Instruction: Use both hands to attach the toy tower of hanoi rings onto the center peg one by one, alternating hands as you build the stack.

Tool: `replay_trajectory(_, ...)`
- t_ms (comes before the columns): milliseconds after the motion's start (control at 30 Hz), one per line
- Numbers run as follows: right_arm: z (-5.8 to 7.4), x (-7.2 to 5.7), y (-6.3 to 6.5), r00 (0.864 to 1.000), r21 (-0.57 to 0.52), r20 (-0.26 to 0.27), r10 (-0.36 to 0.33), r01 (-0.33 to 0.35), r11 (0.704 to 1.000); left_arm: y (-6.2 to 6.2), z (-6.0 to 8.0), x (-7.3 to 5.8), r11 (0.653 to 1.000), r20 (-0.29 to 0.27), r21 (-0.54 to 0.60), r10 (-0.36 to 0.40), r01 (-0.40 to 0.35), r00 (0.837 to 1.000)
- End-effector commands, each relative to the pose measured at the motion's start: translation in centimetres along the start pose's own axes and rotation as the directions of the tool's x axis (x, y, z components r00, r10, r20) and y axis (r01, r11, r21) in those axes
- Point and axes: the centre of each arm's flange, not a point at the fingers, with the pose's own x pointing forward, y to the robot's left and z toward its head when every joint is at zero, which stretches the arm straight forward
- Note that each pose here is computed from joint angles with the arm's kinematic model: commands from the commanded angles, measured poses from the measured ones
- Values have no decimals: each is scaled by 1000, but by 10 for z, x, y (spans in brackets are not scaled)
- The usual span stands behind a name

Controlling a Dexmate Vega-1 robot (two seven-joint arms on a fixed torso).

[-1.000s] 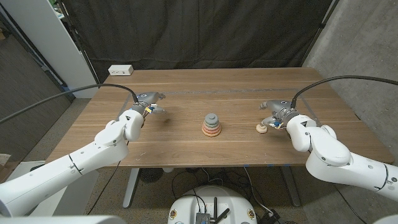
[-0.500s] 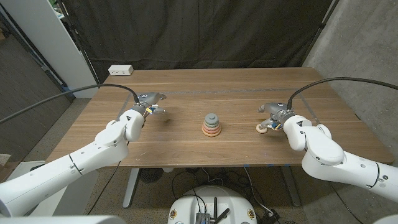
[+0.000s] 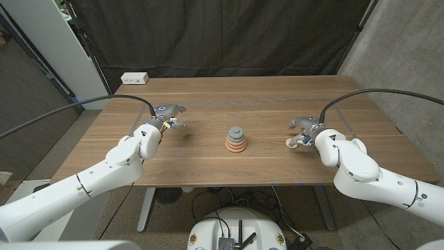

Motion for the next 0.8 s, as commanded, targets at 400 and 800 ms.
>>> replay_trajectory(400, -2, 13, 15, 999, -35, -32, 12, -13, 999, 1, -1, -3, 1000, -12, -7, 2, -2, 1000)
replay_trajectory(800, -3, 19, 22, 999, -54, -45, 19, -22, 998, -1, -1, -4, 1000, -5, -9, -5, 5, 1000)
